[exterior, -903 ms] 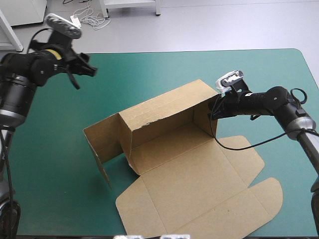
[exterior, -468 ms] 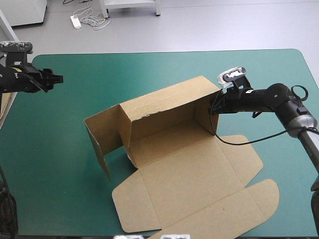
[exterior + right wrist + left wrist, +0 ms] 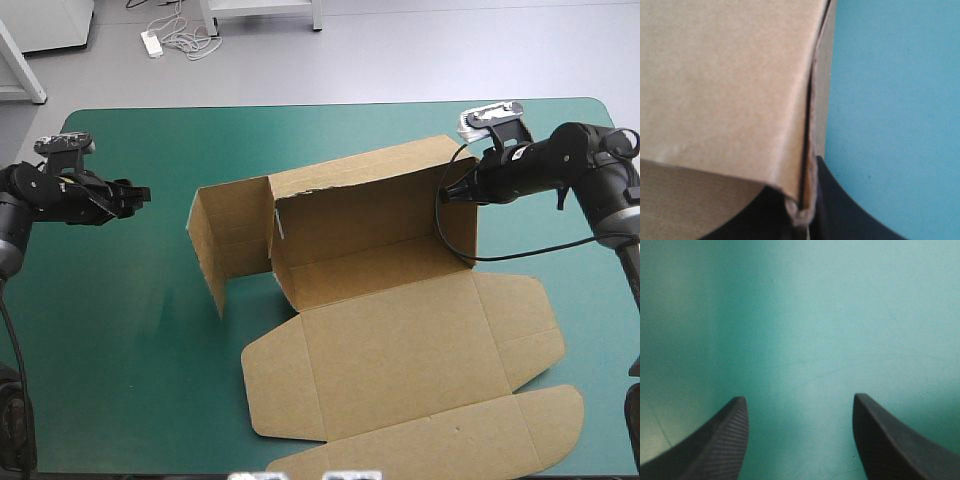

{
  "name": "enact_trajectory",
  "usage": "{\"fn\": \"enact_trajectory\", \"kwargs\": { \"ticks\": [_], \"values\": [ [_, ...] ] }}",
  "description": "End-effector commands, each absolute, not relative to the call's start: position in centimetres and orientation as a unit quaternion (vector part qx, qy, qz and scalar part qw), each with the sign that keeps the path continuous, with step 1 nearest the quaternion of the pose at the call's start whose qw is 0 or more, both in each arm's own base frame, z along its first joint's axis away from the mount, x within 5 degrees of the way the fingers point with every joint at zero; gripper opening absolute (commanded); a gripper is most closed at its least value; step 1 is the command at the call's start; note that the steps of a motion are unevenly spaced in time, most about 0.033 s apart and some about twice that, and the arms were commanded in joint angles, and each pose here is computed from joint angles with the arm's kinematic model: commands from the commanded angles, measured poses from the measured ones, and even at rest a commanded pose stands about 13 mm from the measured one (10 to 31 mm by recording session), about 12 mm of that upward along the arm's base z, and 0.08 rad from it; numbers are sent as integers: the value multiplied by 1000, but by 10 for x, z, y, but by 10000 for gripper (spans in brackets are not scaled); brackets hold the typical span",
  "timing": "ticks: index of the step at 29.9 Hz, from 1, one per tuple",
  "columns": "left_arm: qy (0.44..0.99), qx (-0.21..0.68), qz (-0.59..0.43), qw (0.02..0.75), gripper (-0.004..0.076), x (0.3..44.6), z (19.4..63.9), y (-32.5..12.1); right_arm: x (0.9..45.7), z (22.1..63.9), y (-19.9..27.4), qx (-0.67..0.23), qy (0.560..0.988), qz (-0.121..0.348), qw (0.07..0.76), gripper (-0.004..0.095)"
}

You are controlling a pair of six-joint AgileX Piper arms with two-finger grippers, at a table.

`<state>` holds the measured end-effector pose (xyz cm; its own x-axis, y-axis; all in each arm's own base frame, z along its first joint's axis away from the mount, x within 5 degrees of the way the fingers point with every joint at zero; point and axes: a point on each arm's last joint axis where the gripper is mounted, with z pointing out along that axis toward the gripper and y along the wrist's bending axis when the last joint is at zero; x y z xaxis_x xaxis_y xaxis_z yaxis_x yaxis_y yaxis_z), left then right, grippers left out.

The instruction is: Fold the box

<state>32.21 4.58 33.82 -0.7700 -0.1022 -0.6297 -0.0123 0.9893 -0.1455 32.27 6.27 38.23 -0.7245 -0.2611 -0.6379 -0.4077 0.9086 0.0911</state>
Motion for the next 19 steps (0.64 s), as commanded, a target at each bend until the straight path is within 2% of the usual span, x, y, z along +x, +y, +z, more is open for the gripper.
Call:
{"fn": "enact_trajectory", "kwargs": {
  "ticks": [1, 8, 19],
  "values": [
    [913, -41, -62, 402, 438, 319, 364, 46, 307, 425, 60, -168, 912, 118, 355, -17],
    [910, -47, -79, 405, 438, 319, 364, 44, 311, 433, 48, -138, 923, 56, 355, -17],
    [909, -43, -76, 408, 438, 319, 365, 44, 364, 365, 55, -116, 959, 71, 247, -17]
  ]
}}
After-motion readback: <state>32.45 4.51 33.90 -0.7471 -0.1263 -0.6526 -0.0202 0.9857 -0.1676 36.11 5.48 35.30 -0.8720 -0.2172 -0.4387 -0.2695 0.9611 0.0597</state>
